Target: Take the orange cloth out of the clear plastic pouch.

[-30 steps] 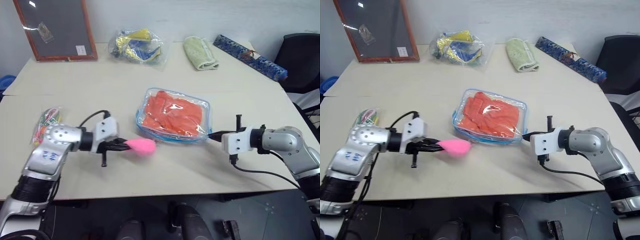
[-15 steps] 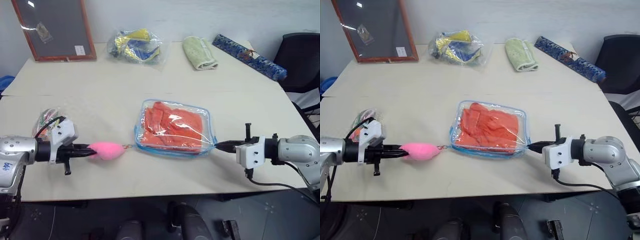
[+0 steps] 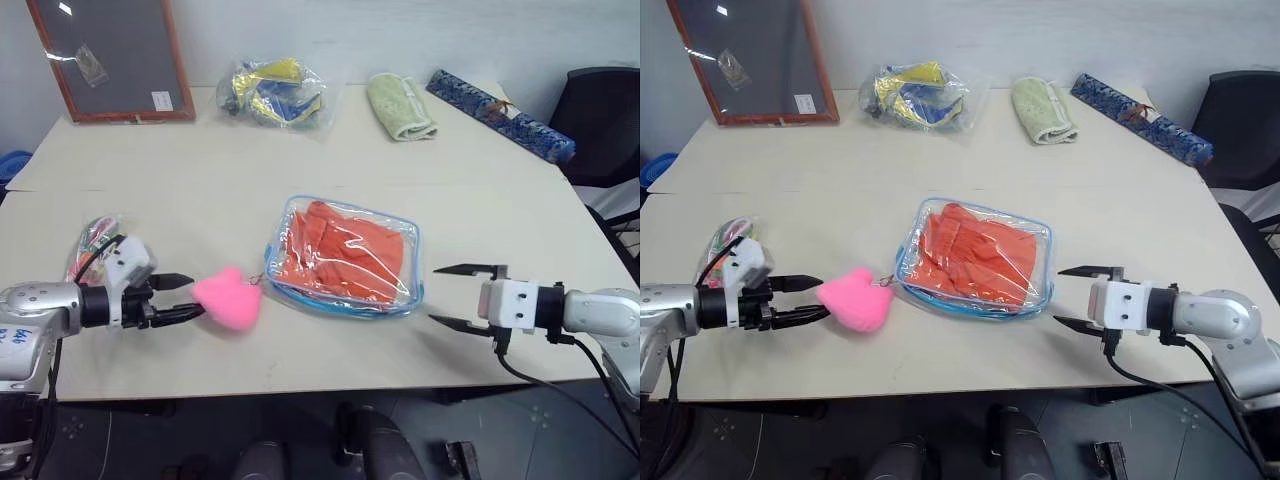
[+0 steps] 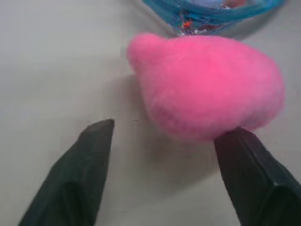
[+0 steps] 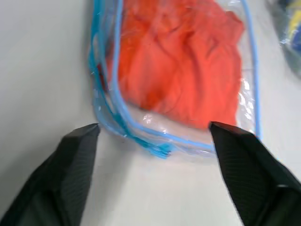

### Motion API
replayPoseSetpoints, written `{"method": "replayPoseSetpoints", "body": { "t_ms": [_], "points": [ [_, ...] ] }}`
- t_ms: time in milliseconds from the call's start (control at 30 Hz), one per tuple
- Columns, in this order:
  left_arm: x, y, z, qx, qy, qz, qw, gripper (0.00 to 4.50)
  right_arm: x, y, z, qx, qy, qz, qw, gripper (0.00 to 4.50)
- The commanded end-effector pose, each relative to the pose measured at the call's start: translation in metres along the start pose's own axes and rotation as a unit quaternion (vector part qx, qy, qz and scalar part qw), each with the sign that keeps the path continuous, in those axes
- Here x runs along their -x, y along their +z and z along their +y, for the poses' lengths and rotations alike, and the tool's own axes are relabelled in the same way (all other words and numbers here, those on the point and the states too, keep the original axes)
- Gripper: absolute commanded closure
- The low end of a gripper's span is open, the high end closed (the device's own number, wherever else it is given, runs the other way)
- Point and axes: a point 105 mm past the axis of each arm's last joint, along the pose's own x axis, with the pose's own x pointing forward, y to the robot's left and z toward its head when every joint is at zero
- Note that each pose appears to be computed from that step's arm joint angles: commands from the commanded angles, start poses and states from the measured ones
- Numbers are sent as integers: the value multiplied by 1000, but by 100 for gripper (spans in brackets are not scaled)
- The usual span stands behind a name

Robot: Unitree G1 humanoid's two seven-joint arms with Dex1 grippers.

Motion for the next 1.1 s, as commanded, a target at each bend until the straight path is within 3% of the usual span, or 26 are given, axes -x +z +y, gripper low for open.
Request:
{"method": "replayPoseSetpoints", "body": {
  "t_ms": [33, 200, 333, 467, 700, 833, 1100],
  "points": [
    [19, 23, 6, 30, 3, -66, 997, 63, 5, 25, -4, -59, -27, -41, 997, 4],
    [25, 90, 14, -12, 1, -142, 990, 63, 4, 63, 7, -213, -12, -116, 970, 4],
    [-29, 117, -19, -262, -24, -46, 964, 63, -6, 81, 30, -302, 19, -139, 943, 4],
    [-63, 116, -49, -382, -68, -32, 921, 63, -11, 87, 37, -325, 9, -146, 934, 4],
    [-102, 95, -86, -480, -127, -57, 866, 63, -8, 71, 41, -342, -10, -131, 931, 4],
    [-112, 83, -85, -524, -119, -63, 841, 63, 0, 56, 42, -348, -29, -121, 929, 4],
    [-121, 60, -76, -552, -136, -37, 822, 63, 2, 54, 60, -333, -20, -105, 937, 4]
  ]
}}
